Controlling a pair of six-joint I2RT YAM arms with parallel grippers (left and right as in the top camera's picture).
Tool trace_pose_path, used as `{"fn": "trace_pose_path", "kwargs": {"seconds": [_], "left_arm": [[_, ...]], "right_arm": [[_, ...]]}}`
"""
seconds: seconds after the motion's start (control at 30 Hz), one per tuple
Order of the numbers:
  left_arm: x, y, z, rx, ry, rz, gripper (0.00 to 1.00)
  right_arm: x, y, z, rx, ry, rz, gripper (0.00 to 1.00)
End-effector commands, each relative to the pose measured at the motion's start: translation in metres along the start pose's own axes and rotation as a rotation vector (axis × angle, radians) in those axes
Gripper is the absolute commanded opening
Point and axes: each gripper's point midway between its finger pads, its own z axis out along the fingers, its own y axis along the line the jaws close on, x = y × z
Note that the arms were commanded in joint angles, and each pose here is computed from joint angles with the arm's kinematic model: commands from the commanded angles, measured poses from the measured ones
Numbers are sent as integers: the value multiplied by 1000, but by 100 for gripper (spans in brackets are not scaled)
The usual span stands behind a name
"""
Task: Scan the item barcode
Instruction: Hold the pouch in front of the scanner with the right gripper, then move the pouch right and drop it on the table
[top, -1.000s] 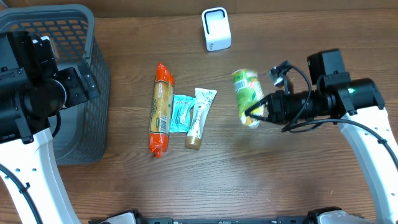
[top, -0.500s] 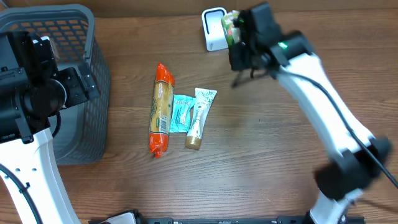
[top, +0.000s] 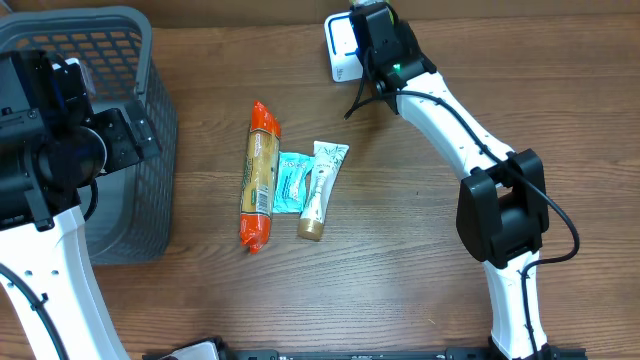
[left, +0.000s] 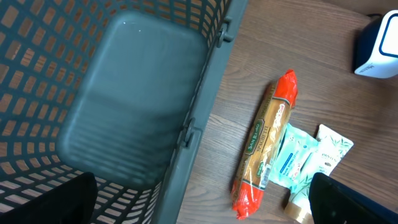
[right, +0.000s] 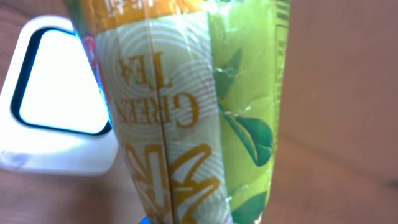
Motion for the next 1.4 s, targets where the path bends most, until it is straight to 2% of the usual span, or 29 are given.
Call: {"fn": "trace_pose_path", "kwargs": {"seconds": [0.0,0.2,0.93,1.17,1.37], "left_arm": [[0,-1,1,7,0,-8,100],[0,-1,1,7,1,-8,100],[0,-1,1,7,1,-8,100],[0,-1,1,7,0,-8,100],[0,-1,1,7,1,-8,100]], "right_arm": [[-28,-22,-2,148,-64,-170,4],[-13,-3,19,184,-33,-266,4],[-14,15,18,169,-46,-274,4],[-23,7,-7,110,-50,-141,4],[-49,-9,-102,-287,-72,205,4]]}}
